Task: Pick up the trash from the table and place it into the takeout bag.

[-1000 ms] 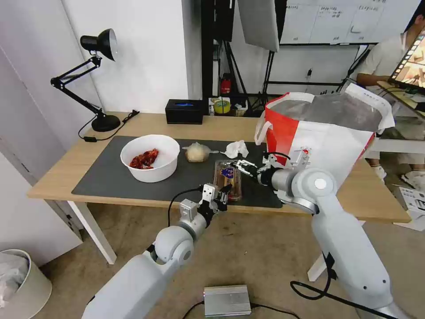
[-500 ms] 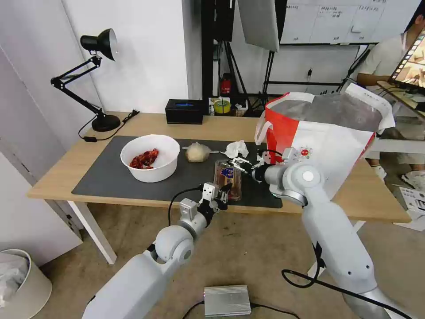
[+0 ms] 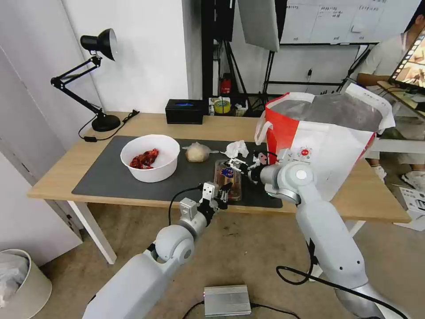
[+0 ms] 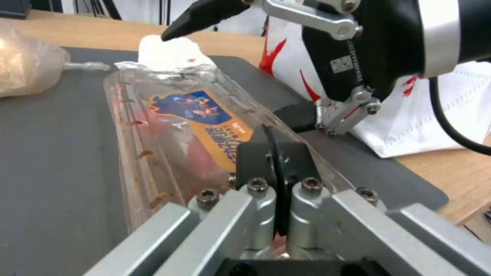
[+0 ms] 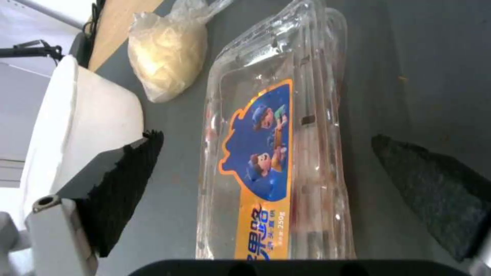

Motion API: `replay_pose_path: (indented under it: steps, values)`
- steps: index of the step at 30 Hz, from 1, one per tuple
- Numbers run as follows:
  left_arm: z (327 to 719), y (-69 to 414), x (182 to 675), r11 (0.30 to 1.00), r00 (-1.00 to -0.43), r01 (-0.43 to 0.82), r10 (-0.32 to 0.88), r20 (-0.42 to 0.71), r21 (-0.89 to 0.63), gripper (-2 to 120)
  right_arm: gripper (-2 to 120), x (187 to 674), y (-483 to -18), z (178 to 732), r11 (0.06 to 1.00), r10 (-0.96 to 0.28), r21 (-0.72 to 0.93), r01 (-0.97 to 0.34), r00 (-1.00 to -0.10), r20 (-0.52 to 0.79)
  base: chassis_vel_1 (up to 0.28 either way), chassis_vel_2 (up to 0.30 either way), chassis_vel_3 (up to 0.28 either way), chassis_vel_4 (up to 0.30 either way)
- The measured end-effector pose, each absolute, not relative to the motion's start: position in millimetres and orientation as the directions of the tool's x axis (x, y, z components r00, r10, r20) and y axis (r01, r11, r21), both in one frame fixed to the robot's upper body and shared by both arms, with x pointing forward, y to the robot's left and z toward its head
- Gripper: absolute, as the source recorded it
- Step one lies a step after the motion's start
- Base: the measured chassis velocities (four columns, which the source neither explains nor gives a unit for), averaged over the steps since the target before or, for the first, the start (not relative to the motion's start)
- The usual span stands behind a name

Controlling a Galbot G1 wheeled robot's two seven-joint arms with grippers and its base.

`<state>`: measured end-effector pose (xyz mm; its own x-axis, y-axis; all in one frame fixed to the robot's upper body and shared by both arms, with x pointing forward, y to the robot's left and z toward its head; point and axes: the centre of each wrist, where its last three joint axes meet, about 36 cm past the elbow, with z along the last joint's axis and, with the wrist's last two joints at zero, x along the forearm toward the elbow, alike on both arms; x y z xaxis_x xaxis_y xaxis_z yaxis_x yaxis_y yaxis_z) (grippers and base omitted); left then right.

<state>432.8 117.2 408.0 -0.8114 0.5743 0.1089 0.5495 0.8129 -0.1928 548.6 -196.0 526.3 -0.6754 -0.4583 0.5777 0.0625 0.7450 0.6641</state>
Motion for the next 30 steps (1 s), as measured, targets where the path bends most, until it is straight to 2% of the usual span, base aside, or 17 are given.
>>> replay_pose_path:
  steps: [30]
  values:
    - [408, 113, 430, 0.809, -0.81, 0.552, 0.578, 0.1, -0.203, 0, 100, 557, -184, 521, 0.748, -0.464, 0.661, 0.067, -0.659, 0.592, 0.0, 0.0, 0.0, 0.0]
